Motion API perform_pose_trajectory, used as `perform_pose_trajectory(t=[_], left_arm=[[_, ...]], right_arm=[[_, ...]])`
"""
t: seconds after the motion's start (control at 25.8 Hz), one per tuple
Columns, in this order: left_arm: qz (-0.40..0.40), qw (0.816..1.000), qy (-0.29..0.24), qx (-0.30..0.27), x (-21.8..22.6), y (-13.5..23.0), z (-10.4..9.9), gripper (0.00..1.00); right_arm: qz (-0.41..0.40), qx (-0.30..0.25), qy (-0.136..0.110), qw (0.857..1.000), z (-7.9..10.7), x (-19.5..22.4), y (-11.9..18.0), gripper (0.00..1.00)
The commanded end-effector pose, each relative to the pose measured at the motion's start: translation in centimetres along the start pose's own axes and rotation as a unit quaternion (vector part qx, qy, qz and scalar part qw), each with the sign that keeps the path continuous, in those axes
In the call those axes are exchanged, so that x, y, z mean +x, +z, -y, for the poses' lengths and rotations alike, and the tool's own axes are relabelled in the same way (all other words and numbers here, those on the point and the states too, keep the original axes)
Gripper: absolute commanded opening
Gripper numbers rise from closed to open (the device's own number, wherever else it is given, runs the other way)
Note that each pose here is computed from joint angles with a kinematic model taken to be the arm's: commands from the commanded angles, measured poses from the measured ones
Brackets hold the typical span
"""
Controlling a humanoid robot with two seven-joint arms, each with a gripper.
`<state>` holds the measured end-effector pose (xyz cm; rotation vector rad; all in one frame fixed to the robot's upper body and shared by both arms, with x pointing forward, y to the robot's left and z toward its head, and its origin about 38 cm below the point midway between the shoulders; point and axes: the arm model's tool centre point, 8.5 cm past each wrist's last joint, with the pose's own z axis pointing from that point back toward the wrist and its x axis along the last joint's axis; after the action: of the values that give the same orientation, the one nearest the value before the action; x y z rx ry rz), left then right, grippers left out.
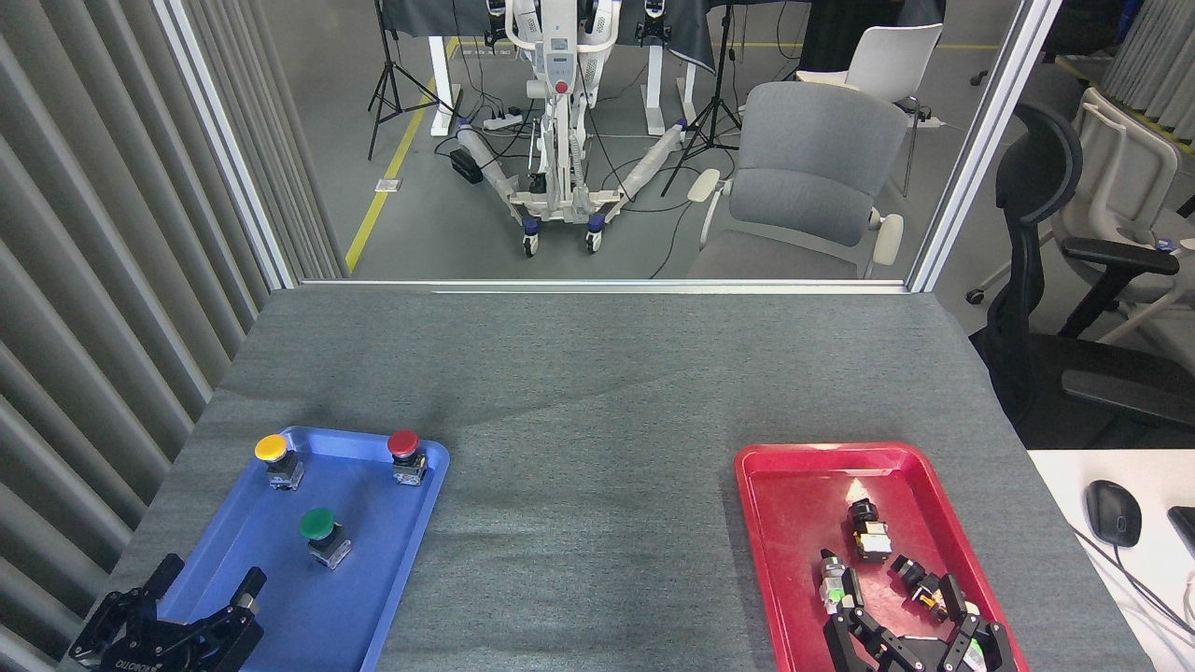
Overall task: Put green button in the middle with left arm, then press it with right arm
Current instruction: 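Reach the left hand to the green button block and grasp it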
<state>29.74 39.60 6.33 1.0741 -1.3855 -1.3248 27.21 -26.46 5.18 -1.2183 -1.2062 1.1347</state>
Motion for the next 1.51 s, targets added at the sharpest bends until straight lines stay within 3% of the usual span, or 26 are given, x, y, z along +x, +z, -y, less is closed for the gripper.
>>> perform_pose_trajectory(t=[0.0,0.23,0.31,0.43,0.5,0.74,0.85,1.47], left_arm=[[0.000,1.000,0.001,-0.006,0.0,0.1,0.3,0.99],[0.005,1.000,0.001,-0.006,0.1,-0.1,0.3,0.99],[0.028,0.999,0.002,-0.027,1.4,-1.1,1.7,0.99],[0.074,0.994,-0.054,-0.062,3.3,-4.9,3.0,0.99],[0.085,0.989,-0.073,-0.096,3.8,-6.3,4.9,0.99],[0.057,0.990,-0.042,-0.123,1.9,-8.2,7.5,0.99],[0.043,0.990,-0.023,-0.136,1.5,-8.9,8.7,0.99],[-0.013,0.989,-0.008,-0.145,0.2,-11.8,8.9,0.99]], right_arm=[[-0.002,0.000,0.001,1.000,0.0,0.0,0.0,1.00],[-0.004,-0.002,-0.002,1.000,0.1,0.1,-0.1,1.00],[-0.005,-0.002,-0.004,1.000,0.1,0.2,-0.1,1.00],[-0.006,-0.003,0.003,1.000,0.1,0.4,-0.1,1.00],[-0.009,-0.004,0.005,1.000,0.2,0.2,-0.1,1.00],[-0.011,-0.004,0.007,1.000,0.2,0.1,-0.1,1.00],[-0.011,-0.004,0.020,1.000,0.1,0.3,-0.1,1.00],[-0.008,-0.010,0.020,1.000,0.4,0.3,-0.4,1.00]])
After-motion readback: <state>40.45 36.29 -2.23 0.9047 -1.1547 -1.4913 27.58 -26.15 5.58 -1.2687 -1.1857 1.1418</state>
